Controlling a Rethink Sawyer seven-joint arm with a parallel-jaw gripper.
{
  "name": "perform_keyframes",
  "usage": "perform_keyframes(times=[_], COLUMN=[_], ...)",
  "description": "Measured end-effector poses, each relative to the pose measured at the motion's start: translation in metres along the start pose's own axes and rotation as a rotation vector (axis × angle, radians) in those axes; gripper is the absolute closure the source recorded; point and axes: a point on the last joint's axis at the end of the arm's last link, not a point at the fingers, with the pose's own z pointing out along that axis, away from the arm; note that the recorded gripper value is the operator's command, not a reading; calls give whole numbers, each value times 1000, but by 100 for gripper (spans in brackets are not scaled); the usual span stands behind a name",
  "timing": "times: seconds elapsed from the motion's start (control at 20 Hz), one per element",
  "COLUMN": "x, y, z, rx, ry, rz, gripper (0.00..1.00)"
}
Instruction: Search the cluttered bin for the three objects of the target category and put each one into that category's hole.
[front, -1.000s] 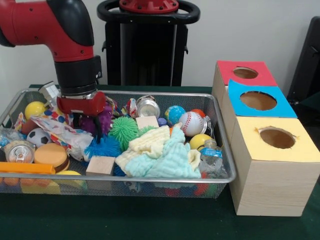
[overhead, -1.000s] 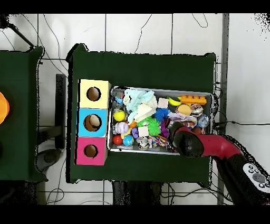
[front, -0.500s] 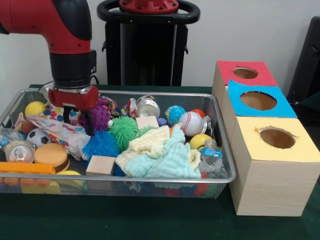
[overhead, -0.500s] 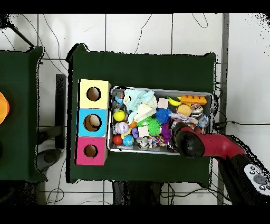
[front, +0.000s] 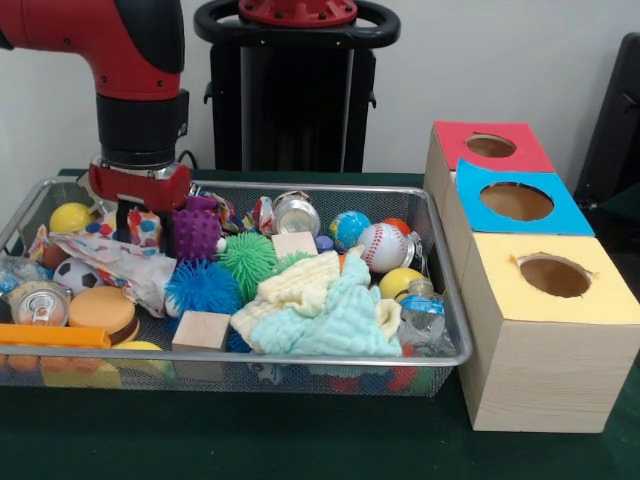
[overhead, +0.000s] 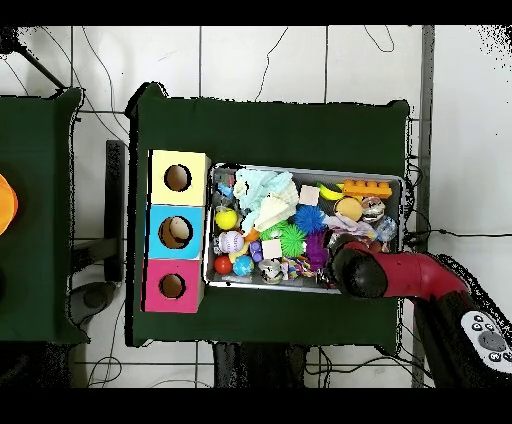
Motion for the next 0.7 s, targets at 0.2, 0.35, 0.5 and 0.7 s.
perform_keyframes(times=[0.2,0.35,0.5,0.7], x=[2,5,8,9], y=[-5,-10,-15,-20], z=[-1,1,6,21], rx=[15,27,38,44], ry=[-2,-2,-1,-10], rz=[-20,-38,-59,-89], gripper=[0,0,0,0])
